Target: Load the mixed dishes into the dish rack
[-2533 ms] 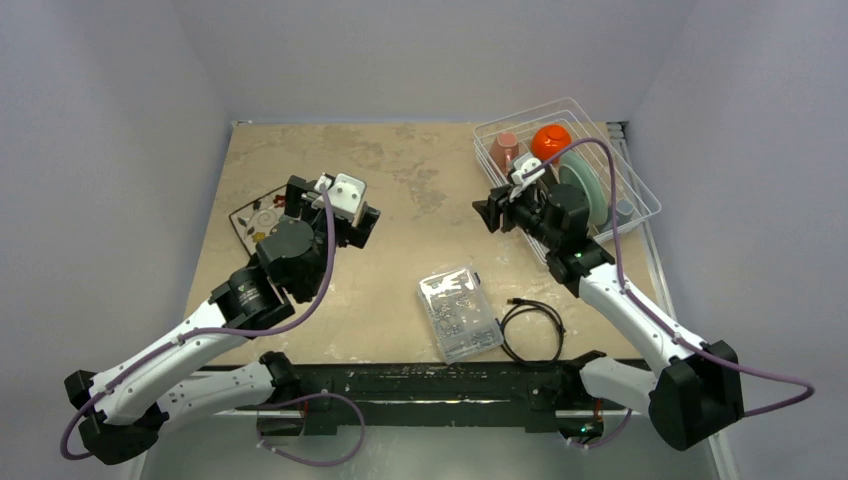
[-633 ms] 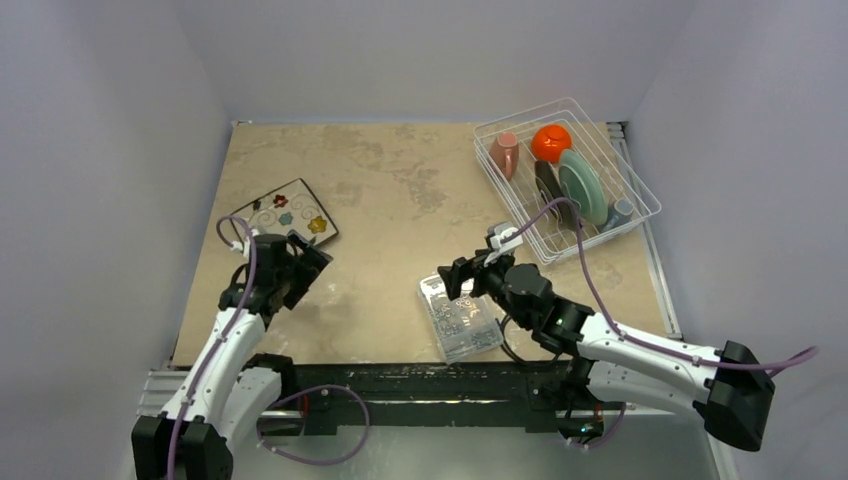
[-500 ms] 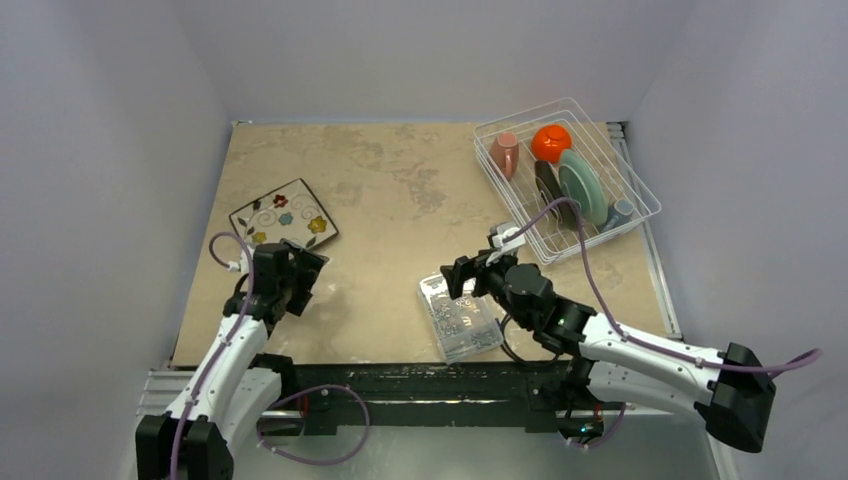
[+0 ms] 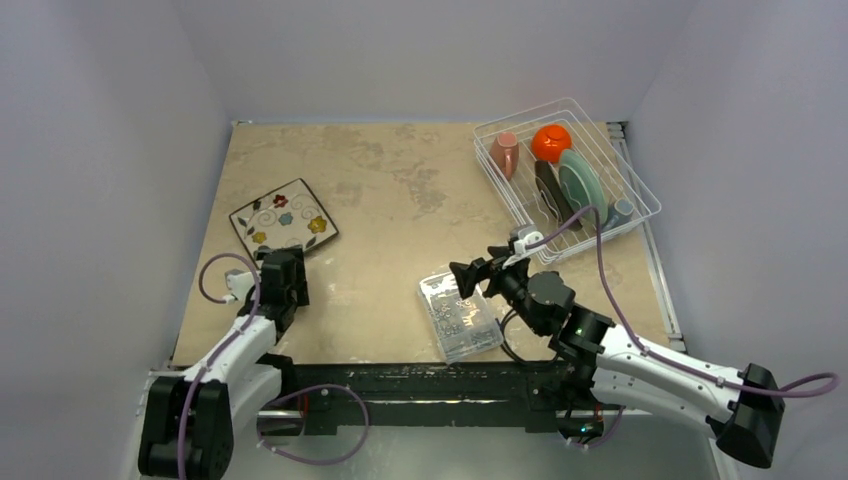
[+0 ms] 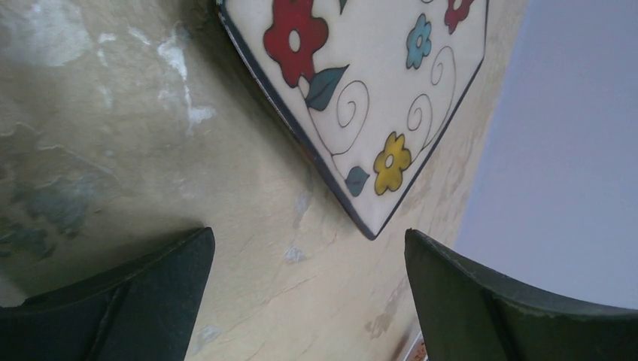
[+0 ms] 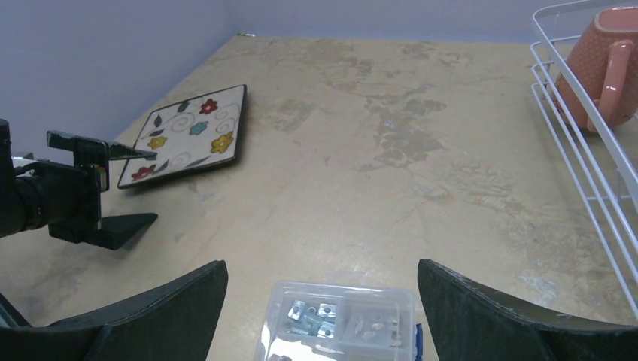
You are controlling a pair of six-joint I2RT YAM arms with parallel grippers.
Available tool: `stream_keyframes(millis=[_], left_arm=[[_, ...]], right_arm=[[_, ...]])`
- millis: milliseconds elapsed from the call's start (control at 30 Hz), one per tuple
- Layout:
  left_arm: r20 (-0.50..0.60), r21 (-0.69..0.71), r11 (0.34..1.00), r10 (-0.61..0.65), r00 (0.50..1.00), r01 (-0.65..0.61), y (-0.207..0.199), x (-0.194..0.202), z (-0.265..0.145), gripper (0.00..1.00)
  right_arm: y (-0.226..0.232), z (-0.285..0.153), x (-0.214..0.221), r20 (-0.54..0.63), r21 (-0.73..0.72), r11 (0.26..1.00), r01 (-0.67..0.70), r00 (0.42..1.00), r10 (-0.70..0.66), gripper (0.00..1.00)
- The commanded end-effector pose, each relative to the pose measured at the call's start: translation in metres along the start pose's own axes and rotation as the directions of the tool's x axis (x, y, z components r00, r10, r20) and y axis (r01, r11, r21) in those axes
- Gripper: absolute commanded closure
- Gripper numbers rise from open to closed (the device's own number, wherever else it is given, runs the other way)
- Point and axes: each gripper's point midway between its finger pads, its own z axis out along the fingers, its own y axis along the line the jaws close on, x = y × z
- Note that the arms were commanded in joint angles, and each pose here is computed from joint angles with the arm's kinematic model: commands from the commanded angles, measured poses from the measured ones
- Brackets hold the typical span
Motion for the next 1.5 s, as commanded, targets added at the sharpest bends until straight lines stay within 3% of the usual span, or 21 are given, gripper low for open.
stream_keyframes(millis=[0, 200, 700, 833, 900, 1033, 1133, 1200, 1467], left_arm=[[0.074, 0.106, 0.983, -0.157, 0.985, 0.149, -0.021, -0.012, 0.018, 0.07], [0.099, 0.174, 0.963, -0.224, 0.969, 0.205, -0.024, -0.015, 0.033, 0.25], [0.173, 0.206, 0.974, -0.133, 0.976, 0.096, -0.02, -0.018, 0.056, 0.38], [0.169, 0.237, 0.959, -0.195, 0.966, 0.152, -0.016, -0.019, 0.066, 0.43], [0.157, 0.293, 0.945, -0.198, 0.968, 0.146, -0.023, -0.019, 0.07, 0.52], [0.085, 0.318, 0.922, -0.259, 0.962, 0.22, -0.022, -0.012, 0.083, 0.85], [0.119, 0.348, 0.932, -0.149, 0.982, 0.1, -0.032, -0.014, 0.076, 1.0], [0.135, 0.356, 0.933, -0.105, 0.985, 0.05, -0.036, -0.015, 0.071, 1.0], [0.067, 0.386, 0.916, -0.144, 0.987, 0.108, -0.045, -0.013, 0.059, 1.0]], right_arm=[[0.002, 0.003, -0.008, 0.031, 0.0, 1.0, 0.007, 1.0, -0.007, 0.01], [0.004, 0.006, -0.005, 0.019, -0.004, 1.0, 0.001, 1.0, -0.001, 0.01], [-0.004, 0.005, -0.001, 0.027, 0.03, 1.0, -0.001, 1.0, 0.0, 0.01], [-0.005, 0.004, 0.0, 0.032, 0.033, 0.999, -0.007, 0.999, 0.006, 0.01], [-0.006, 0.004, -0.001, 0.033, 0.034, 0.999, -0.009, 0.999, 0.008, 0.01], [-0.007, 0.003, -0.001, 0.028, 0.043, 0.999, -0.006, 1.0, 0.005, 0.01], [-0.008, 0.004, 0.0, 0.019, 0.053, 0.999, 0.0, 1.0, -0.001, 0.01], [-0.008, 0.005, 0.0, 0.015, 0.057, 0.998, -0.001, 1.0, 0.0, 0.01], [-0.003, 0.008, 0.001, 0.009, 0.04, 0.999, -0.016, 1.0, 0.016, 0.01]])
